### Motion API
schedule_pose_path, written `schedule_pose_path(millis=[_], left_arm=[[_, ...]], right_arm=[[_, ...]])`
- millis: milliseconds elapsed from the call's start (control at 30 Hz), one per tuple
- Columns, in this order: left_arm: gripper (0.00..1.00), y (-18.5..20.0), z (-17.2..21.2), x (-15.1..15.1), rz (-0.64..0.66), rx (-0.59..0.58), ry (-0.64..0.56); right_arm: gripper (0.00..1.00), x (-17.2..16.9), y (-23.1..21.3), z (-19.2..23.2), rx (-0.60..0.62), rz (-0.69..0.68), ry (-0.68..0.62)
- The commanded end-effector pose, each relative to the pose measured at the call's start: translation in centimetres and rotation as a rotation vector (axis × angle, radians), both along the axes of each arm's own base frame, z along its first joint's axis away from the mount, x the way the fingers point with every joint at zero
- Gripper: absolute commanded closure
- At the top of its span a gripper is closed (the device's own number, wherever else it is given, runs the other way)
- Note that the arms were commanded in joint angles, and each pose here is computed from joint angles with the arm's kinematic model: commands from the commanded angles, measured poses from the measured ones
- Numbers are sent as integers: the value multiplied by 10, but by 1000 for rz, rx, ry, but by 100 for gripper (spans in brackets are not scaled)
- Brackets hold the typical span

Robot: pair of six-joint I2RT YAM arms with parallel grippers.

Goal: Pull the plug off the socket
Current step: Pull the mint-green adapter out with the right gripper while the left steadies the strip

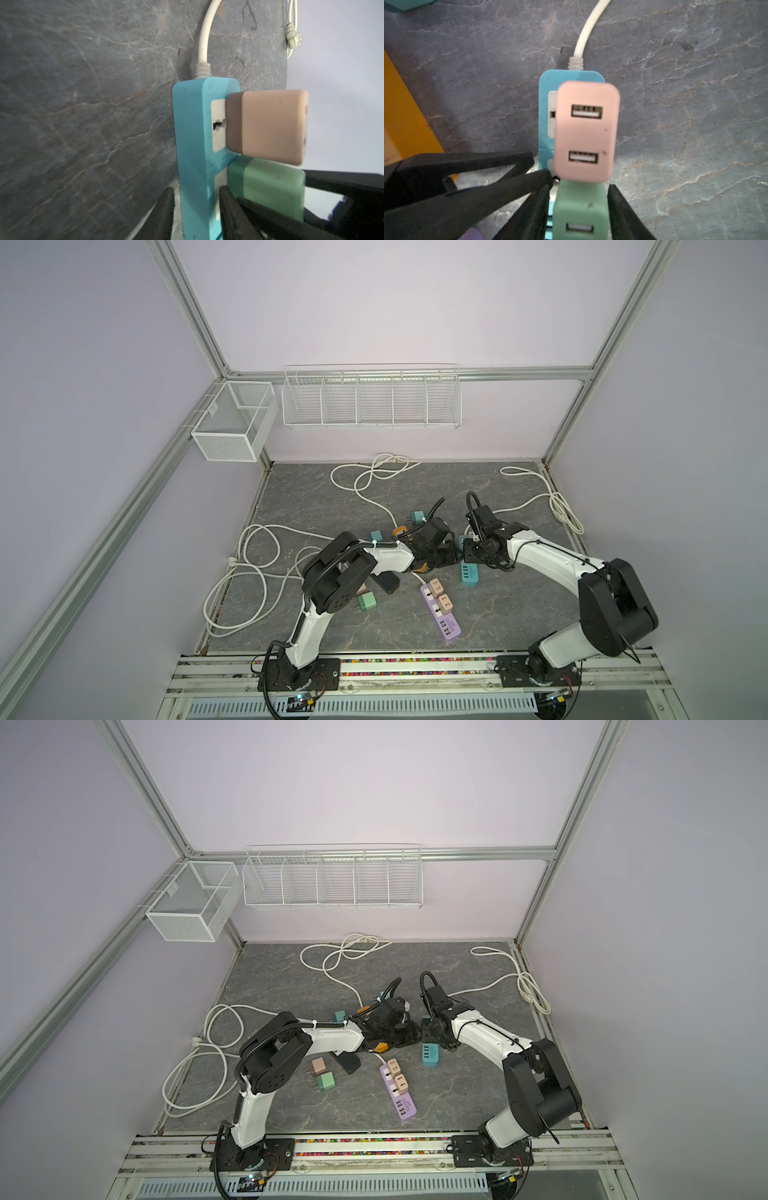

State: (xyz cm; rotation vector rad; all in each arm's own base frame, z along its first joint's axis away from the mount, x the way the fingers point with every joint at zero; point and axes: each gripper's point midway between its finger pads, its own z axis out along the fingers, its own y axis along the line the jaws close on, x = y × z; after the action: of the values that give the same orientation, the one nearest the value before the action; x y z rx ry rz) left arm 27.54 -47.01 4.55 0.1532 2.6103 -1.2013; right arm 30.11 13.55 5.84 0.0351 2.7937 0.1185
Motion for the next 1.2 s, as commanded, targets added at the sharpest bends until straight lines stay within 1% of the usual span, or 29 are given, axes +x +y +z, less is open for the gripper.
schedule_pose_path(millis=[0, 267, 500, 633, 733, 800, 933, 1067, 1167], left_arm=[[64, 1, -17, -5, -1, 34, 13], [67, 9, -28, -6, 14, 91, 20], [68, 13, -34, -6, 26, 116, 29], [69, 14, -34, -6, 26, 127, 29], [69, 11, -35, -7, 23, 132, 31], [70, 11, -36, -7, 24, 135, 29], [71, 12, -38, -7, 25, 148, 29], [71, 13, -38, -6, 22, 161, 23], [72, 12, -37, -7, 10, 167, 19]], right_arm=[[53, 6, 3, 1, 9, 12, -9], [62, 4, 2, -2, 7, 23, 1], [68, 3, -2, 2, -5, 30, -2], [69, 4, -3, 5, -3, 23, -9], [71, 4, 10, 3, 55, 32, -1], [73, 4, 17, 1, 71, 44, 9], [75, 5, 17, 1, 53, 44, 14], [75, 5, 2, 5, 1, 29, -4], [76, 3, -2, 7, 28, 18, -2]])
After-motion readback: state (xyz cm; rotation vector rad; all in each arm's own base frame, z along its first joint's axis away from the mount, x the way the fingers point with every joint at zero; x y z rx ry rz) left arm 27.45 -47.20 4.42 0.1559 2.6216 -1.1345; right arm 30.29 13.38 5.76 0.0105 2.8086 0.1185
